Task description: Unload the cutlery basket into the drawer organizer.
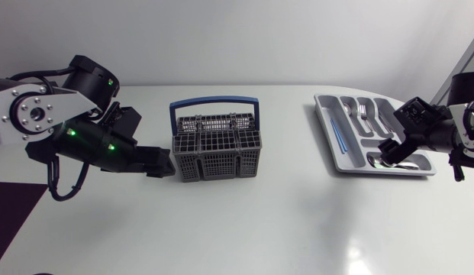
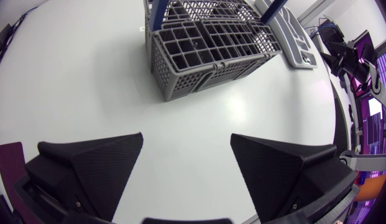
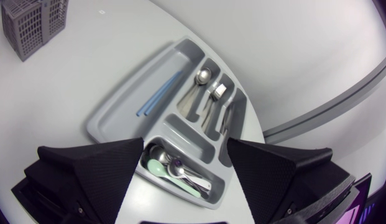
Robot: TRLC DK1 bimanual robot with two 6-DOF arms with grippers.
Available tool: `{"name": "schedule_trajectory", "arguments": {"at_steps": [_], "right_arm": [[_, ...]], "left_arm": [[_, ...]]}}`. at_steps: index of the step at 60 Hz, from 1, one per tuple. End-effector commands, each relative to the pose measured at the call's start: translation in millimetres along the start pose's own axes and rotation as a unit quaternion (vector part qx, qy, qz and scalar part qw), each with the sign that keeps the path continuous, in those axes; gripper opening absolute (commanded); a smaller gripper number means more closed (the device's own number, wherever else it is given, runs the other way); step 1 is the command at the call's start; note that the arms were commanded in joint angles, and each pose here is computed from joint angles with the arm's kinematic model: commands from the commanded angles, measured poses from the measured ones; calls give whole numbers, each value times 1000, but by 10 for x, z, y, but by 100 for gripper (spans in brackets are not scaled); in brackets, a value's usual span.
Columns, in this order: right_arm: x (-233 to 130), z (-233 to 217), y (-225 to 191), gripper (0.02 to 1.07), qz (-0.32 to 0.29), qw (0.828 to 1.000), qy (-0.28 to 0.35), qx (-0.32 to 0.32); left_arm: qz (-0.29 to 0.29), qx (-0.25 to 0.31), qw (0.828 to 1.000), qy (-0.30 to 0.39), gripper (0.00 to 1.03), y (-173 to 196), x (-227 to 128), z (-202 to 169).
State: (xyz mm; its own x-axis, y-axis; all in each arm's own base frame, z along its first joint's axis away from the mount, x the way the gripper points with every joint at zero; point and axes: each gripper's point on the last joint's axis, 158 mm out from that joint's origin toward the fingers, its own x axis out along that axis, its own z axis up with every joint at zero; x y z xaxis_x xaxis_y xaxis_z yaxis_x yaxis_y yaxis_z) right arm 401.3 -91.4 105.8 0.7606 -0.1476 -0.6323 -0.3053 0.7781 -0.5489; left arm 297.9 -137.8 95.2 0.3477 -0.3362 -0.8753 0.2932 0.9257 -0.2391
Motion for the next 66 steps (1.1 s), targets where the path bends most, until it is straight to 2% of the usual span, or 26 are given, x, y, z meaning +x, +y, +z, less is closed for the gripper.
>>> {"name": "schedule_trajectory", "arguments": {"at_steps": [1, 9, 19, 31, 39, 45, 48, 66], "right_arm": [[-84, 91, 222, 100, 27, 999, -5, 30], [-202, 275, 547, 100, 64, 996, -23, 53], [-434, 504, 916, 100, 130, 984, -47, 110], [-701, 741, 1057, 103, 146, 974, -79, 152], [-792, 748, 944, 102, 116, 973, -86, 178], [-844, 688, 824, 102, 36, 984, -83, 153], [-905, 685, 791, 102, 20, 984, -91, 150], [-1354, 711, 505, 102, -49, 969, -171, 173]], "left_arm": [[7, 8, 1000, 9, 99, 71, 12, -110], [17, 12, 1000, 9, 99, 125, 7, -143], [47, 35, 998, 7, 99, 252, -21, -218], [63, 43, 997, 4, 99, 386, -65, -270], [80, 58, 995, 2, 99, 482, -100, -326], [92, 72, 993, -7, 99, 552, -154, -360], [95, 76, 992, -12, 99, 582, -178, -367], [110, 97, 988, -53, 99, 650, -337, -417]]}}
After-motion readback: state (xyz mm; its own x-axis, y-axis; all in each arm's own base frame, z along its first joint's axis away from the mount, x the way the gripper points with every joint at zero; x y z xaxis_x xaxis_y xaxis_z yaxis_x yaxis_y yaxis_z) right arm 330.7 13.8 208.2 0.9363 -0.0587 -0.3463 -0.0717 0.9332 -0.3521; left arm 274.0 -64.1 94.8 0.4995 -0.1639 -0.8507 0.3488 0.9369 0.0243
